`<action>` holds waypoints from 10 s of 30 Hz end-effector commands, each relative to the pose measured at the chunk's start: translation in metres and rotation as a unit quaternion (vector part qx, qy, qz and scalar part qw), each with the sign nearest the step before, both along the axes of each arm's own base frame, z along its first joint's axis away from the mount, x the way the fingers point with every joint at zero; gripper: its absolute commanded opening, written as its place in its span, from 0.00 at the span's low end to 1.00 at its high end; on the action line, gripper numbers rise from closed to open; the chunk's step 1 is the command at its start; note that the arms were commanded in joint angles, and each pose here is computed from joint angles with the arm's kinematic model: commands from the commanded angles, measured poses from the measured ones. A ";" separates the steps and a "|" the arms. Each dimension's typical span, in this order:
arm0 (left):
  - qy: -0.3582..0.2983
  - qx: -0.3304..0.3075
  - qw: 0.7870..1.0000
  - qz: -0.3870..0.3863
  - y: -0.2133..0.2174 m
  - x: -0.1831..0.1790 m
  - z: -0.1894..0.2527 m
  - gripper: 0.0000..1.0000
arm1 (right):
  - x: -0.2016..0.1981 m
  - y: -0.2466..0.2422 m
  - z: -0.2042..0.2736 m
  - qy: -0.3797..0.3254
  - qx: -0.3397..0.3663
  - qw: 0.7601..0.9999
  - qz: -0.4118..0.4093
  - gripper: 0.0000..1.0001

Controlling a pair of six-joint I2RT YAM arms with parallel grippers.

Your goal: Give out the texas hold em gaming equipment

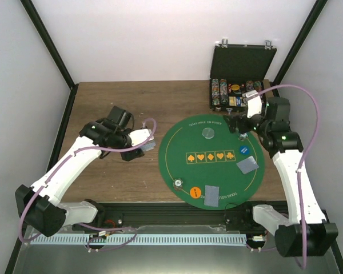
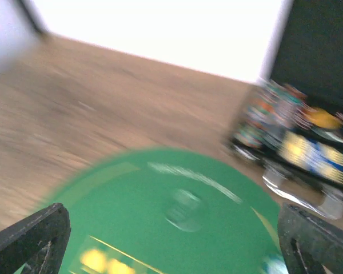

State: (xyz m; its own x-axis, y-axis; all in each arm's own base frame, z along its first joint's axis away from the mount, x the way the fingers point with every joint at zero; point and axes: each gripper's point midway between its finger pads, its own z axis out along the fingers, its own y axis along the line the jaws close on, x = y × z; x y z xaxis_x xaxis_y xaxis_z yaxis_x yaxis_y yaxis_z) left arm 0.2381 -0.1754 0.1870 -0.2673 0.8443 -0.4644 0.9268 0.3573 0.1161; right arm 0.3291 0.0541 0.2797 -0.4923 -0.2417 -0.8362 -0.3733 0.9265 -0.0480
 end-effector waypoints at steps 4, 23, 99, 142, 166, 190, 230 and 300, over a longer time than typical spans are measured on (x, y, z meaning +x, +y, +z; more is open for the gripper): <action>0.010 -0.043 0.998 -0.044 -0.016 -0.020 0.035 0.56 | -0.053 0.156 0.072 0.008 0.358 0.875 0.326 0.98; 0.021 -0.051 0.998 -0.021 -0.024 -0.012 0.035 0.56 | -0.070 0.317 -0.001 0.192 0.350 0.797 0.454 1.00; 0.022 -0.003 0.998 0.067 0.010 0.010 -0.004 0.52 | -0.056 0.221 -0.199 0.366 -0.017 0.870 0.331 0.60; 0.021 -0.003 0.998 0.059 0.009 0.010 -0.004 0.52 | -0.085 0.213 -0.227 0.396 -0.082 0.862 0.306 0.01; 0.005 -0.012 0.998 0.060 0.009 0.010 0.007 0.52 | -0.180 0.100 -0.166 0.417 0.161 0.885 -0.131 0.01; 0.001 -0.011 0.998 0.061 0.009 0.011 0.010 0.53 | -0.218 0.087 -0.221 0.468 0.216 0.832 -0.204 0.06; 0.046 -0.058 0.997 -0.032 -0.021 -0.027 0.029 0.53 | -0.099 0.313 -0.004 0.263 0.365 0.763 0.463 0.93; 0.023 -0.029 0.999 0.039 0.001 -0.002 0.008 0.51 | -0.058 0.256 0.036 0.176 0.204 0.906 0.326 0.01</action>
State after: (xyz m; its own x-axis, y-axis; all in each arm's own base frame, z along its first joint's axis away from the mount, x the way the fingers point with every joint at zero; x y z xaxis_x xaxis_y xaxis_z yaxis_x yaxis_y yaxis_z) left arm 0.2287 -0.1820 0.1941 -0.3296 0.8105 -0.4842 0.9211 0.3887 0.0237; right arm 0.2618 0.3416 0.2765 -0.6859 -0.3066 -0.6600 -0.7241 0.3779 0.5769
